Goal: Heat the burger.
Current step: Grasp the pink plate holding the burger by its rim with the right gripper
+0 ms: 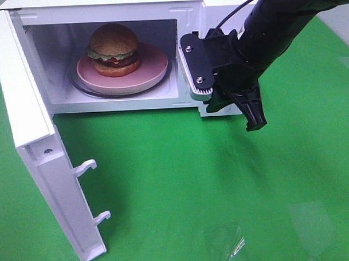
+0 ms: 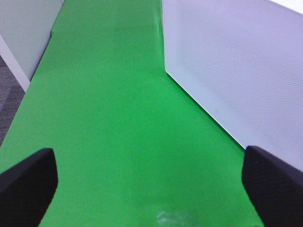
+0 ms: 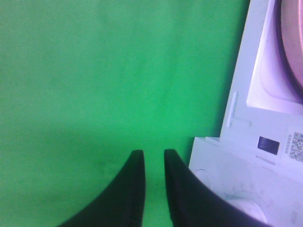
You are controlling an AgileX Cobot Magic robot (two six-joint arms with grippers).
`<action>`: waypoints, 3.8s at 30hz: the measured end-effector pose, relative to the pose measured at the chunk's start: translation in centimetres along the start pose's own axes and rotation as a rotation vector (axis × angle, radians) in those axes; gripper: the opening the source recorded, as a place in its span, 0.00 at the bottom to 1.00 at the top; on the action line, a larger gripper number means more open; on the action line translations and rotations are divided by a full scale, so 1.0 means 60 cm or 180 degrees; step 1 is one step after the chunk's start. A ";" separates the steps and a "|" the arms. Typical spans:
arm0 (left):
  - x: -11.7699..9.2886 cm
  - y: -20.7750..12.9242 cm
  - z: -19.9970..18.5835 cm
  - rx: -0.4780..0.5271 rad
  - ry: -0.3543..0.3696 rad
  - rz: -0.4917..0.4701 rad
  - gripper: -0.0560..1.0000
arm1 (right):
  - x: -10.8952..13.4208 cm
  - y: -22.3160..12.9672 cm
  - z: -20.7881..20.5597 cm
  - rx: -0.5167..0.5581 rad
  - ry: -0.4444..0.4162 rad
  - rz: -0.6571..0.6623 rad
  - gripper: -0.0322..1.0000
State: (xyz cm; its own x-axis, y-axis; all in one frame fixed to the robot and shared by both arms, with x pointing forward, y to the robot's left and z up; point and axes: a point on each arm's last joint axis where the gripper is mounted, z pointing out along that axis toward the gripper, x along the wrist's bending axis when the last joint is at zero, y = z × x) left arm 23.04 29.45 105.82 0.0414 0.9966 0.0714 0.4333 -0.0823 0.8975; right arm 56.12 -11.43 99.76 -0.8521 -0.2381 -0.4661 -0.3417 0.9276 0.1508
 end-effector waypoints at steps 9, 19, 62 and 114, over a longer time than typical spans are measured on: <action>0.000 0.000 0.000 0.0000 0.0000 0.0000 0.98 | -0.006 0.001 0.000 -0.0014 -0.0133 -0.0060 0.63; 0.000 0.000 0.000 0.0000 0.0000 0.0000 0.98 | -0.012 -0.008 -0.001 0.0174 -0.0254 -0.0055 0.88; 0.000 0.000 0.000 0.0000 0.0000 0.0000 0.98 | -0.101 0.069 0.132 0.0013 -0.0770 -0.0278 0.87; 0.000 0.000 0.000 0.0000 0.0003 0.0002 0.98 | -0.145 0.107 0.273 -0.0203 -0.0868 -0.0080 0.77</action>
State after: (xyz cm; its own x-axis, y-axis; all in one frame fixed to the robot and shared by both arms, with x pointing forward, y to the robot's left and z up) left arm 23.03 29.46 105.82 0.0408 0.9966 0.0722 0.4334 -0.0827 0.8974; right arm 67.86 1.30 90.52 -0.7079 -0.1666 -0.6864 -0.3929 0.9004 0.1867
